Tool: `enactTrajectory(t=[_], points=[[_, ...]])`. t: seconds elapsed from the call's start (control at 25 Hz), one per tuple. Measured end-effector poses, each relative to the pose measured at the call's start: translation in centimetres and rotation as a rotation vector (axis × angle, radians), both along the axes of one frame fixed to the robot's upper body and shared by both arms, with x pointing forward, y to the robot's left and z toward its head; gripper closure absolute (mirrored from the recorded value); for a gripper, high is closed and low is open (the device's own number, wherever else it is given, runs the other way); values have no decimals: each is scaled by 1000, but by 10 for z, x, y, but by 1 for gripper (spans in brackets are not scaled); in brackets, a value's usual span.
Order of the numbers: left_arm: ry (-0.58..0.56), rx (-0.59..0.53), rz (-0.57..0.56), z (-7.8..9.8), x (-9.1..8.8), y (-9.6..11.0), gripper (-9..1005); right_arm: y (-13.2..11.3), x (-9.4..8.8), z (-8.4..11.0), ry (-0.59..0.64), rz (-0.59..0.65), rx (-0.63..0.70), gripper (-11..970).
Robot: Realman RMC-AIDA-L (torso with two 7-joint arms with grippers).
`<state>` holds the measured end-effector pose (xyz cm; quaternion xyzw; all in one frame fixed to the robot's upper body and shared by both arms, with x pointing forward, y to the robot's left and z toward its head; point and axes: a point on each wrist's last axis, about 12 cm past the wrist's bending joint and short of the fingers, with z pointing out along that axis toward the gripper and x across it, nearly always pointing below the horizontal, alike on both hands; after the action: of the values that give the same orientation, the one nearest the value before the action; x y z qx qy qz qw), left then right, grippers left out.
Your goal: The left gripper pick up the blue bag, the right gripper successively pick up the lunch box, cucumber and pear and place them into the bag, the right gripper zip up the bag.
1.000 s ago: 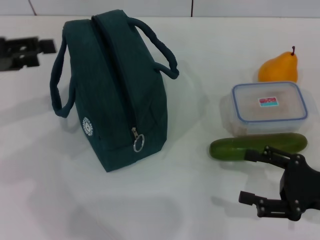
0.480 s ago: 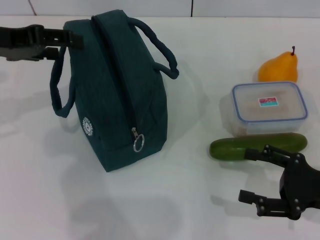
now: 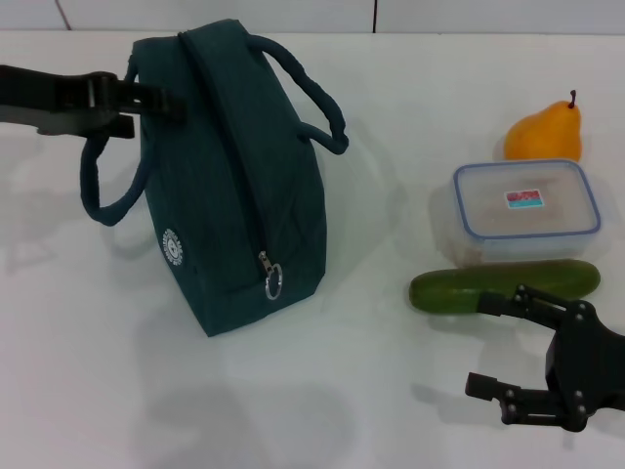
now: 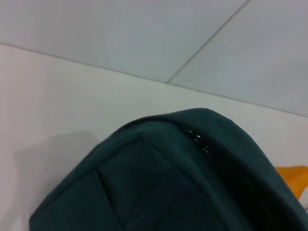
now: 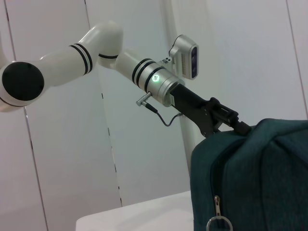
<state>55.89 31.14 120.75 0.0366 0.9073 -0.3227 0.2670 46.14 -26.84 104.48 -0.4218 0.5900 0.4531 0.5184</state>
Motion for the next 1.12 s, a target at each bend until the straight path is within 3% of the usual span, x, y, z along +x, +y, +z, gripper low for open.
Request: enactTrajectory(t=[0.68, 1.12], points=[[16, -2, -41, -1, 11, -3, 320, -1, 0, 0, 3, -5, 0, 104], [6, 16, -67, 3, 12, -7, 783, -1, 1, 0, 1, -3, 1, 105]])
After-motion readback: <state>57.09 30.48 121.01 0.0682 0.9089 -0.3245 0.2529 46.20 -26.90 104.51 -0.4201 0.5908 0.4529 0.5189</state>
